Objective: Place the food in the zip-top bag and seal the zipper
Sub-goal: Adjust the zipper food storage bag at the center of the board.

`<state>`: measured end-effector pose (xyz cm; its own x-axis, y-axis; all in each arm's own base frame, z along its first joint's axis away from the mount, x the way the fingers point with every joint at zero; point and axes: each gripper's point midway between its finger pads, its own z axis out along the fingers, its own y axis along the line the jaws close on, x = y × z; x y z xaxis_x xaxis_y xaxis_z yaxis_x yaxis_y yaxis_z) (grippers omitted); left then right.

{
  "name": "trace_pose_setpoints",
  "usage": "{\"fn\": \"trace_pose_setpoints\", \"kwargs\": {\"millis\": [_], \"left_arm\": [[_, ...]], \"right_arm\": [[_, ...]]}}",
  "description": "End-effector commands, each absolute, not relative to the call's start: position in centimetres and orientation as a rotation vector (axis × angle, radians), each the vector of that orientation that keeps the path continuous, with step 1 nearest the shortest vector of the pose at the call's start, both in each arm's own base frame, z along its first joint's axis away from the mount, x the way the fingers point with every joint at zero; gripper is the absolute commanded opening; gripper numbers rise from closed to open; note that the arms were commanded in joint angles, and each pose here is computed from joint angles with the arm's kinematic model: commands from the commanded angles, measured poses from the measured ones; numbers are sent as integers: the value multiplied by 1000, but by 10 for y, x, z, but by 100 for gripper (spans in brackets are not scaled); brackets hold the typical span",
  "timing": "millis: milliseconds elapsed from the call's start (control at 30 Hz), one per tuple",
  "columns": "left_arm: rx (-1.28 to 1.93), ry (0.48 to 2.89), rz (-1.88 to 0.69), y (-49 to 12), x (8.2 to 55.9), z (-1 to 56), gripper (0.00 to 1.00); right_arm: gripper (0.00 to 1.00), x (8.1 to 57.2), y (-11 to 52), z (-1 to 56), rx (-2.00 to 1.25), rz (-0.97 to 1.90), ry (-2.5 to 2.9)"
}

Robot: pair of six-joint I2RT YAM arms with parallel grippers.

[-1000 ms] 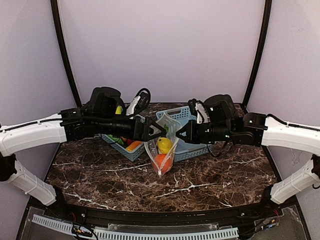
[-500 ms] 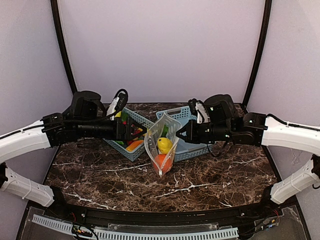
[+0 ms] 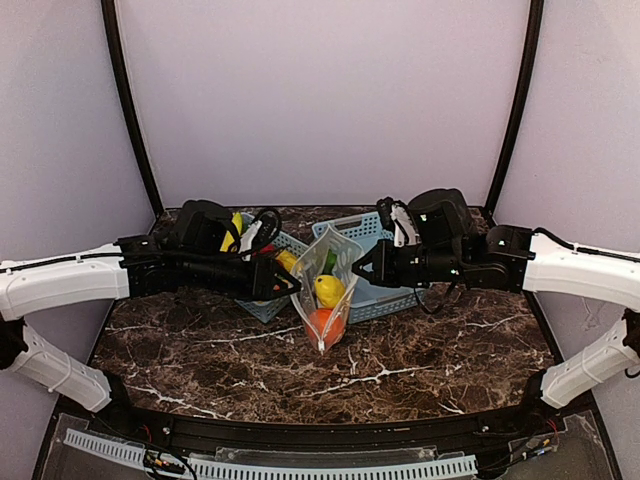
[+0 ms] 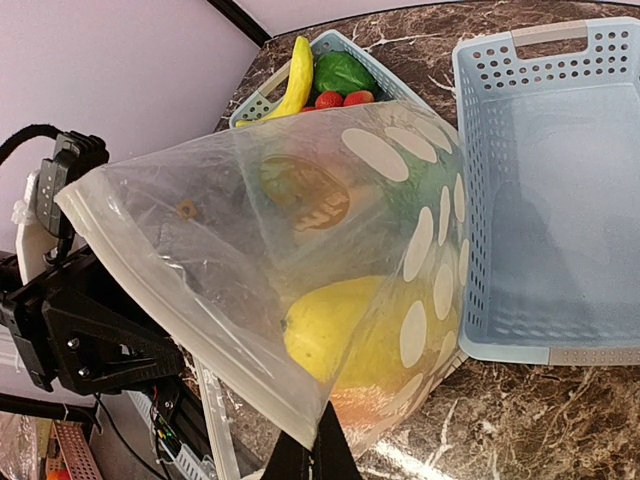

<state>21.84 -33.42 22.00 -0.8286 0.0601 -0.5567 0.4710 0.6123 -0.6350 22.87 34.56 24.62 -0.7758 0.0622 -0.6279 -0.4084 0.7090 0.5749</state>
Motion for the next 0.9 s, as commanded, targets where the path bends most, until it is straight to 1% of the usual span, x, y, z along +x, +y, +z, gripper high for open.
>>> {"fn": "trace_pose_setpoints", "kwargs": {"millis": [0, 33, 67, 100, 167, 233, 367, 533, 700, 867], "left_arm": [[439, 2328, -1173, -341, 218, 226, 34], [443, 2323, -1173, -342, 218, 228, 28], [442, 2320, -1174, -342, 219, 229, 25], [447, 2309, -1182, -343, 219, 232, 19], [454, 2283, -1204, -345, 218, 239, 12], [460, 2251, -1227, -346, 219, 249, 8], [466, 2193, -1277, -349, 218, 267, 4], [449, 2188, -1343, -350, 215, 272, 3], [436, 2113, -1456, -353, 212, 289, 2], [406, 2101, -1483, -348, 215, 288, 1]], "right_arm": [[0, 230, 343, 257, -248, 992, 2250], [0, 230, 343, 258, -248, 993, 2248], [0, 230, 343, 257, -249, 992, 2251], [0, 230, 343, 258, -248, 992, 2249], [0, 230, 342, 259, -246, 993, 2247], [0, 230, 341, 259, -244, 991, 2244], [0, 230, 338, 262, -235, 984, 2238], [0, 230, 332, 269, -222, 979, 2221], [0, 229, 328, 269, -213, 966, 2222], [0, 230, 330, 263, -213, 957, 2236]]}}
